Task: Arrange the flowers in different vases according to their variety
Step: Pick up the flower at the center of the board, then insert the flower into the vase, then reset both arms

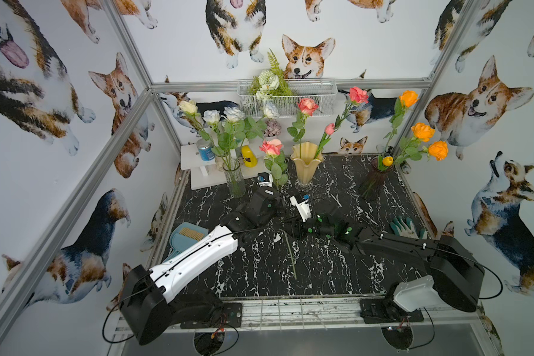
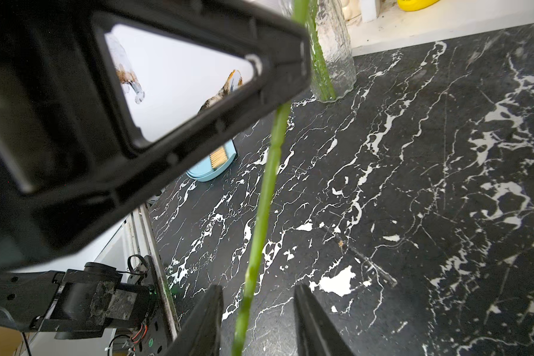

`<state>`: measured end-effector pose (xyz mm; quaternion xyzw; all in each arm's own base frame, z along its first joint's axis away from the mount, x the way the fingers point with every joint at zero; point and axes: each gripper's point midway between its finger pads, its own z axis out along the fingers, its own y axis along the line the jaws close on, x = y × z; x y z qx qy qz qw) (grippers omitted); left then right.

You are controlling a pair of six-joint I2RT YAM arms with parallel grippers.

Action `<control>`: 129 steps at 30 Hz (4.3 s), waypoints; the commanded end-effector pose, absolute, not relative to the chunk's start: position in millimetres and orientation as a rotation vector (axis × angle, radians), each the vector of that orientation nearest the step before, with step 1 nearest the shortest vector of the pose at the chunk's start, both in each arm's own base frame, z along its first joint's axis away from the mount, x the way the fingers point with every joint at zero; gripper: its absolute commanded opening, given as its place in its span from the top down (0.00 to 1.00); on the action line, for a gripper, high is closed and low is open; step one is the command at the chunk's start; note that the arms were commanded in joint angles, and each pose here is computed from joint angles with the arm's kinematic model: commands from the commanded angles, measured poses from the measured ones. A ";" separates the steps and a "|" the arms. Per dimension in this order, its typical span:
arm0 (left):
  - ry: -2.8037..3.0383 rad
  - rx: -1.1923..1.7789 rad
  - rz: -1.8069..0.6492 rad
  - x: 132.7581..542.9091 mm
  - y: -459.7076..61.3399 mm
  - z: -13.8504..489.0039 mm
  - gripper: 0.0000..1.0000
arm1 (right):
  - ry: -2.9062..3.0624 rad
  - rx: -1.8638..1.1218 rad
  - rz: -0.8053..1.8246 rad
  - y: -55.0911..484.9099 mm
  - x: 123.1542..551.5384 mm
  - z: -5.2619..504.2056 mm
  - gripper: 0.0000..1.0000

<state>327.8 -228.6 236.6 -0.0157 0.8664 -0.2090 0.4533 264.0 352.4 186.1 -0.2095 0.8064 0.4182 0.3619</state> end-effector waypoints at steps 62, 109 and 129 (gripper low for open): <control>2.223 -0.089 -0.311 324.8 -130.7 170.3 0.00 | 1.442 -0.266 0.249 249.5 571.7 410.8 1.00; 1.906 0.088 0.007 354.3 -60.9 167.5 0.00 | 1.911 0.247 -0.041 0.2 360.3 181.3 0.00; 1.731 0.007 0.165 379.3 -2.8 124.8 0.00 | 1.641 0.208 -0.214 -26.2 343.1 143.6 0.00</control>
